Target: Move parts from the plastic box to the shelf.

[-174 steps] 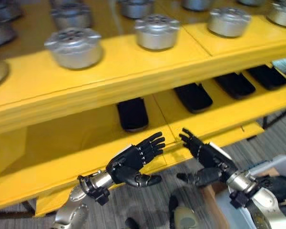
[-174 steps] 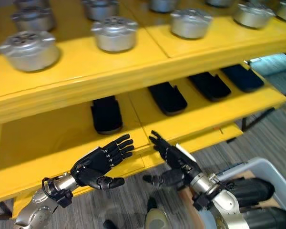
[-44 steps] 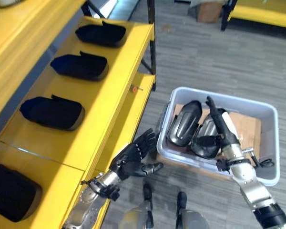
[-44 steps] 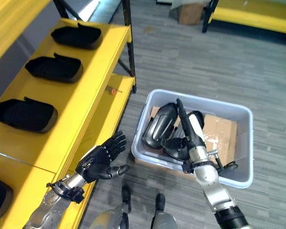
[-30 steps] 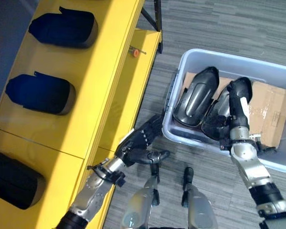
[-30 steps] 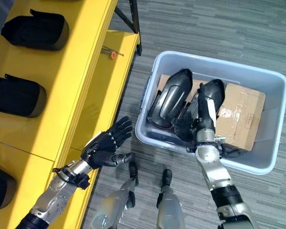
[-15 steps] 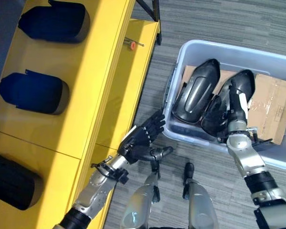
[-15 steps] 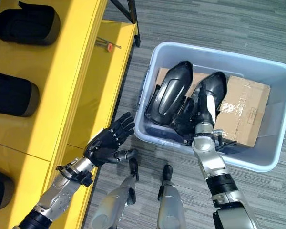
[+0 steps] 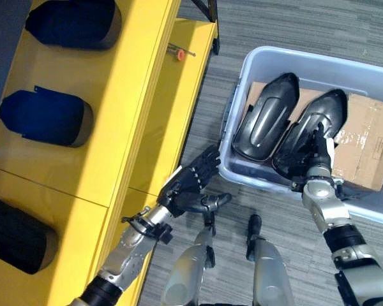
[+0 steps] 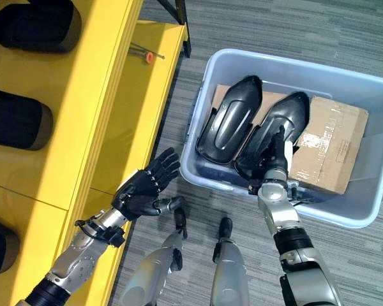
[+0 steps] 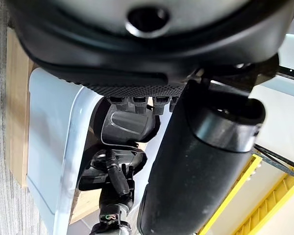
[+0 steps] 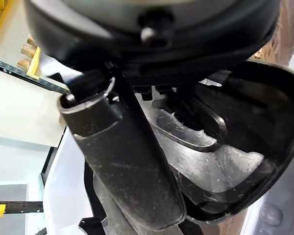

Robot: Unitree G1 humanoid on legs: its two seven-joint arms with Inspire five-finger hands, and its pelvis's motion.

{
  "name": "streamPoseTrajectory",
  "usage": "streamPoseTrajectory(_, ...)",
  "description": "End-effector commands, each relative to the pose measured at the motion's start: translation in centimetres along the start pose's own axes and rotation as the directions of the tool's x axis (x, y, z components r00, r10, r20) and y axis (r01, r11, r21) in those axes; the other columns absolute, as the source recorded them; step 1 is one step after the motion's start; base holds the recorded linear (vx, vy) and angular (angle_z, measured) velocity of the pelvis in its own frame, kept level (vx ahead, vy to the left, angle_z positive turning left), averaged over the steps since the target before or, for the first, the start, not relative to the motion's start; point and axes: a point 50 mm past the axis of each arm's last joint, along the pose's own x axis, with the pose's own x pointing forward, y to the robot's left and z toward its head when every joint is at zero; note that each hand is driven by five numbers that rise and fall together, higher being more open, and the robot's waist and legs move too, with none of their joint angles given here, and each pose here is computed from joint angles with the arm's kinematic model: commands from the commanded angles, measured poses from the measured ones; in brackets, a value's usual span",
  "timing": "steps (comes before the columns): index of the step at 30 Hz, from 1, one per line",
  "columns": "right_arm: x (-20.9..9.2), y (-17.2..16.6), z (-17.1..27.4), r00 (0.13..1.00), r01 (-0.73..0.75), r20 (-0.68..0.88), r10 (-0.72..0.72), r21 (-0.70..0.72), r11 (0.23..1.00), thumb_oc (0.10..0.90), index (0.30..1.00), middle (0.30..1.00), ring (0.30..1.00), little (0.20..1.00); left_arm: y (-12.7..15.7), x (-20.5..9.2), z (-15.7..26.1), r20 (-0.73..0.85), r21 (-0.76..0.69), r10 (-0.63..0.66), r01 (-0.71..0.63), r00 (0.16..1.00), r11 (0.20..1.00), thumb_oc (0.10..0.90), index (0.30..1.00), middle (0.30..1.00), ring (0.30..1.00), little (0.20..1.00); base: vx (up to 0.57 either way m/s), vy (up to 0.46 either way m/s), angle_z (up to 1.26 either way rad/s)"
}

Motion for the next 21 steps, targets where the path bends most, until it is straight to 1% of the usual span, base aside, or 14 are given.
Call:
streamPoseTrajectory(1, 2.3, -3.2, 2.4, 0.998, 0.058, 0.031, -0.059, 0.039, 0.998, 0.9, 1.0, 1.0, 1.0, 1.0, -3.1, 2.0, 2.8, 0.176, 0.015, -0.148, 0.148, 0.973, 0.989, 0.9, 1.0, 1.0, 1.0, 1.0, 0.0, 0.0, 0.0)
streamPoseTrajectory(3, 3.0, -4.2, 2.9, 0.997, 0.076, 0.029, -0.076, 0.028, 0.997, 0.9, 1.0, 1.0, 1.0, 1.0, -3.3, 2.0, 2.7, 0.173, 0.028, -0.155, 0.152, 0.973, 0.988, 0.9, 1.0, 1.0, 1.0, 1.0, -0.02, -0.011, 0.03)
streamPoseTrajectory(4, 3.4, -5.1, 3.4, 0.995, 0.094, 0.042, -0.094, -0.002, 0.996, 0.9, 1.0, 1.0, 1.0, 1.0, -3.3, 1.9, 2.7, 0.172, 0.032, -0.153, 0.15, 0.973, 0.988, 0.9, 1.0, 1.0, 1.0, 1.0, 0.0, 0.0, 0.0)
streamPoseTrajectory(5, 3.4, -5.1, 3.4, 0.995, 0.094, 0.042, -0.094, -0.002, 0.996, 0.9, 1.0, 1.0, 1.0, 1.0, -3.3, 1.9, 2.7, 0.172, 0.032, -0.153, 0.15, 0.973, 0.988, 0.9, 1.0, 1.0, 1.0, 1.0, 0.0, 0.0, 0.0)
streamPoseTrajectory(6, 3.9, -6.1, 3.8, 0.992, 0.118, 0.05, -0.116, -0.03, 0.993, 0.9, 1.0, 1.0, 1.0, 1.0, -3.3, 1.9, 2.6, 0.168, 0.018, -0.15, 0.149, 0.974, 0.989, 0.9, 1.0, 1.0, 1.0, 1.0, 0.0, 0.0, 0.0)
streamPoseTrajectory(9, 4.4, -7.8, 4.3, 0.987, 0.157, 0.053, -0.154, -0.057, 0.986, 0.9, 1.0, 1.0, 1.0, 1.0, -3.3, 1.8, 2.8, 0.171, 0.016, -0.16, 0.16, 0.972, 0.987, 0.9, 1.0, 1.0, 1.0, 1.0, -0.01, 0.01, 0.05)
streamPoseTrajectory(12, 4.9, -9.9, 5.2, 0.976, 0.213, 0.077, -0.205, -0.132, 0.968, 0.9, 1.0, 1.0, 1.0, 1.0, -3.5, 1.6, 2.8, 0.167, 0.004, -0.17, 0.172, 0.971, 0.985, 0.9, 1.0, 1.0, 1.0, 1.0, 0.0, 0.001, 0.02)
streamPoseTrajectory(16, 5.0, -11.2, 6.0, 0.964, 0.261, 0.098, -0.248, -0.159, 0.952, 0.9, 1.0, 1.0, 1.0, 1.0, -3.6, 1.2, 2.7, 0.161, 0.004, -0.179, 0.181, 0.971, 0.984, 0.9, 1.0, 1.0, 1.0, 1.0, 0.0, 0.0, 0.0)
streamPoseTrajectory(17, 5.1, -12.5, 6.8, 0.953, 0.294, 0.137, -0.27, -0.202, 0.934, 0.9, 1.0, 1.0, 1.0, 1.0, -3.7, 0.9, 2.6, 0.159, -0.01, -0.18, 0.184, 0.971, 0.983, 0.9, 1.0, 1.0, 1.0, 1.0, 0.0, 0.0, 0.0)
streamPoseTrajectory(18, 5.0, -13.0, 7.4, 0.948, 0.304, 0.167, -0.271, -0.221, 0.926, 0.9, 1.0, 1.0, 1.0, 1.0, -3.7, 0.7, 2.5, 0.157, -0.009, -0.18, 0.184, 0.971, 0.983, 0.9, 1.0, 1.0, 1.0, 1.0, 0.0, 0.0, 0.0)
streamPoseTrajectory(21, 4.9, -13.1, 8.7, 0.94, 0.305, 0.244, -0.239, -0.284, 0.909, 0.9, 1.0, 1.0, 1.0, 1.0, -3.7, 0.3, 2.5, 0.158, -0.018, -0.183, 0.189, 0.97, 0.982, 0.9, 1.0, 1.0, 1.0, 1.0, 0.0, 0.0, 0.0)
